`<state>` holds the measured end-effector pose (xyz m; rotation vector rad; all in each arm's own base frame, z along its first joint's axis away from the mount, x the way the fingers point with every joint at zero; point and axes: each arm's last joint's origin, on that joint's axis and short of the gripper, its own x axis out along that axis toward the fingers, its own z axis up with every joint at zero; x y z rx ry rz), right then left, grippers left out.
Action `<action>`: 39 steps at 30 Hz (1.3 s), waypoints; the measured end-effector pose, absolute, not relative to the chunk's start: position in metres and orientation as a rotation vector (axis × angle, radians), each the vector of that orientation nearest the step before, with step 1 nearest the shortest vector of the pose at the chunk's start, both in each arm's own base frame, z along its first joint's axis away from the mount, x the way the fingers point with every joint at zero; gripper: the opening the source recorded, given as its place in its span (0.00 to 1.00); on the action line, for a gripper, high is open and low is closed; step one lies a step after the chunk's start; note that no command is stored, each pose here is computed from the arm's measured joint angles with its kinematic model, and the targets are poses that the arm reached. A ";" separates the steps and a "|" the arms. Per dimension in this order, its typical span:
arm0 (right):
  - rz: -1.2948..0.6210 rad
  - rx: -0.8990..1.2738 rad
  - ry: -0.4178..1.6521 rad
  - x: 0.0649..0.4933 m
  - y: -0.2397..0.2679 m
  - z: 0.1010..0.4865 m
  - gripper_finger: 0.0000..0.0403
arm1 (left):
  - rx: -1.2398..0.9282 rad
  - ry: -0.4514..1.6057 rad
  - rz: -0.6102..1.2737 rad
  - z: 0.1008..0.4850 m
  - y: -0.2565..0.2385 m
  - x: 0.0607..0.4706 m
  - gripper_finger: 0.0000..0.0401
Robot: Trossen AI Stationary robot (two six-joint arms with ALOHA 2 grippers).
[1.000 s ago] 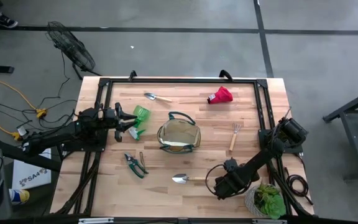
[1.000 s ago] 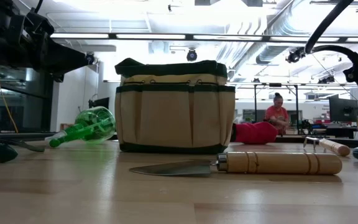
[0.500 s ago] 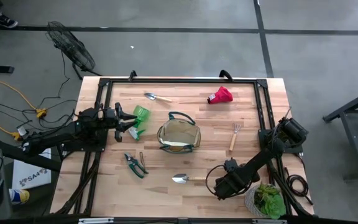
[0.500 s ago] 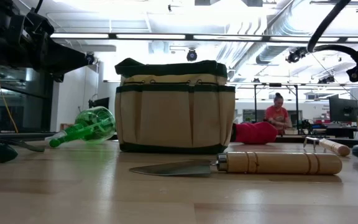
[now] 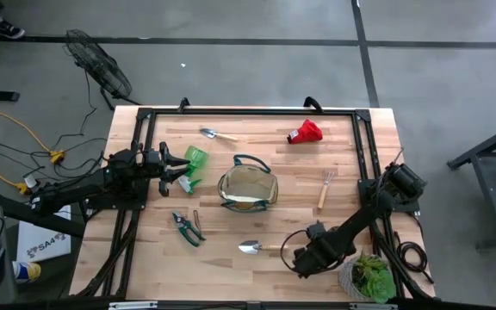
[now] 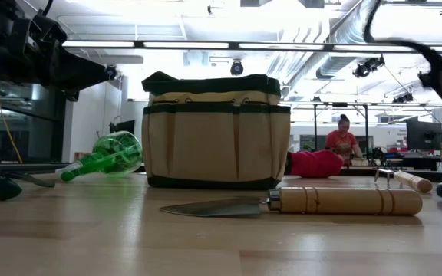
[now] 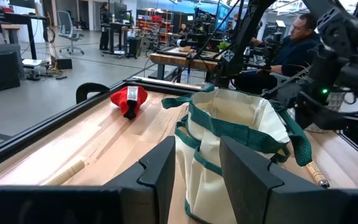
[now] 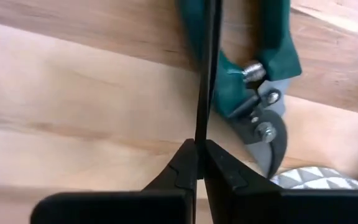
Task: Pick & Place Garden tools in Gardening bag
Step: Put the right green shears into the gardening bag
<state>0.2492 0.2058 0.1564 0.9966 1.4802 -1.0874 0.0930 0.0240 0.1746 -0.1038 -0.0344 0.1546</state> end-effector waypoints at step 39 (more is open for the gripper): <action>-0.950 0.627 1.142 0.310 0.133 0.316 0.01 | -0.104 -0.034 0.155 0.174 0.024 0.093 0.31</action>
